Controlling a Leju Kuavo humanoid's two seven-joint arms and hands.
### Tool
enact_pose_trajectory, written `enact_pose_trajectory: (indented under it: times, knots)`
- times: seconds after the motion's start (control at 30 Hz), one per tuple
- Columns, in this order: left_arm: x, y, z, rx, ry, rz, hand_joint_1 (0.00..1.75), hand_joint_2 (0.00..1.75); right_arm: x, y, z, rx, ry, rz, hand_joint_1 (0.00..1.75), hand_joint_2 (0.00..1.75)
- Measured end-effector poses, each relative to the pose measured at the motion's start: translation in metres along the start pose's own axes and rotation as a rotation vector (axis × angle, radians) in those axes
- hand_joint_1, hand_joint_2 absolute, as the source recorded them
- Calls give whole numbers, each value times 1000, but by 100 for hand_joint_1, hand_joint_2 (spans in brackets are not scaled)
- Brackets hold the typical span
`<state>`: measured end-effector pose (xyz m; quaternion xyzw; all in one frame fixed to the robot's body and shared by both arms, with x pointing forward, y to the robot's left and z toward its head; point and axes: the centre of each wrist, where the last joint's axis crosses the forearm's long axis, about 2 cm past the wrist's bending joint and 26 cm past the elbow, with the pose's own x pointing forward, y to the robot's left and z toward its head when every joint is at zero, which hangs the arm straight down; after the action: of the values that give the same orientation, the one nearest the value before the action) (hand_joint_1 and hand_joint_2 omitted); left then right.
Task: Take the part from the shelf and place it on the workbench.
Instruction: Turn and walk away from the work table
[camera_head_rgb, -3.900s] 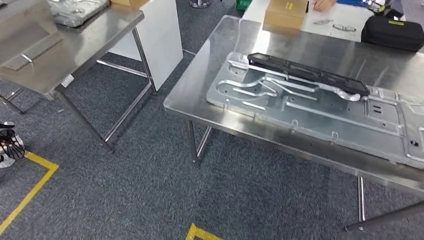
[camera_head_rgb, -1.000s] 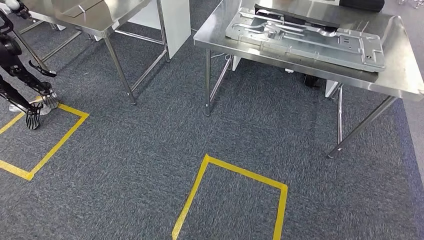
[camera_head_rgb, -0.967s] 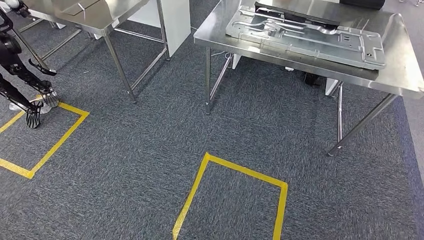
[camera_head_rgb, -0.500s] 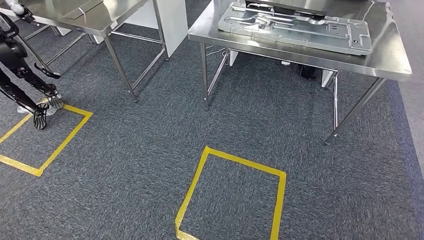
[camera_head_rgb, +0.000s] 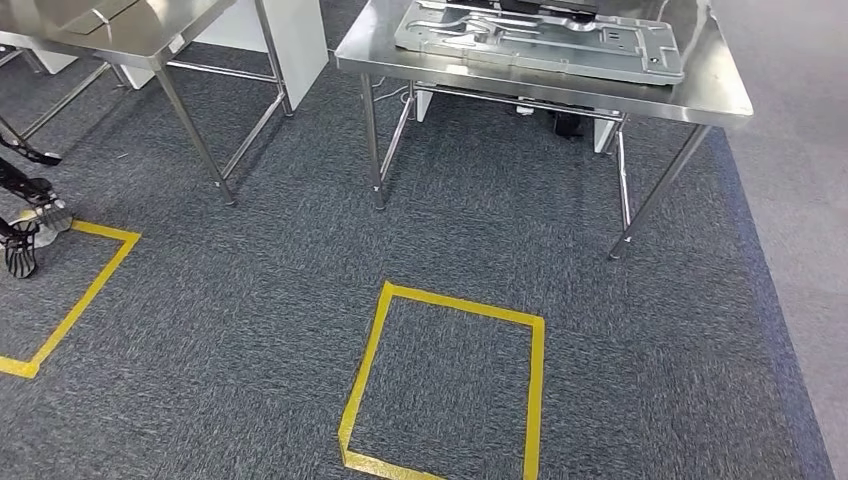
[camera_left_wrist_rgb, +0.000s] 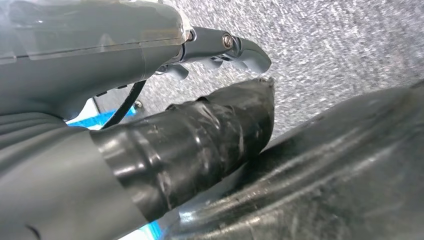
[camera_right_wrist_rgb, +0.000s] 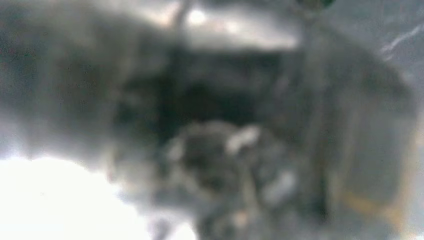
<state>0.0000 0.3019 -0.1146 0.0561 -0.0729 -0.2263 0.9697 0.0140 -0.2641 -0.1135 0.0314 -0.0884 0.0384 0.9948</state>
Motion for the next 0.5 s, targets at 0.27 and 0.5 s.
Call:
enact_pose_trajectory:
  times: [0.27, 0.5]
  knots:
    - [0, 0, 0, 0, 2, 6, 0, 0, -4, -1, 1, -12, -10, -3, 0, 0]
    - [0, -1, 0, 1, 0, 24, 0, 0, -2, -1, 0, -75, -56, -16, 0, 0]
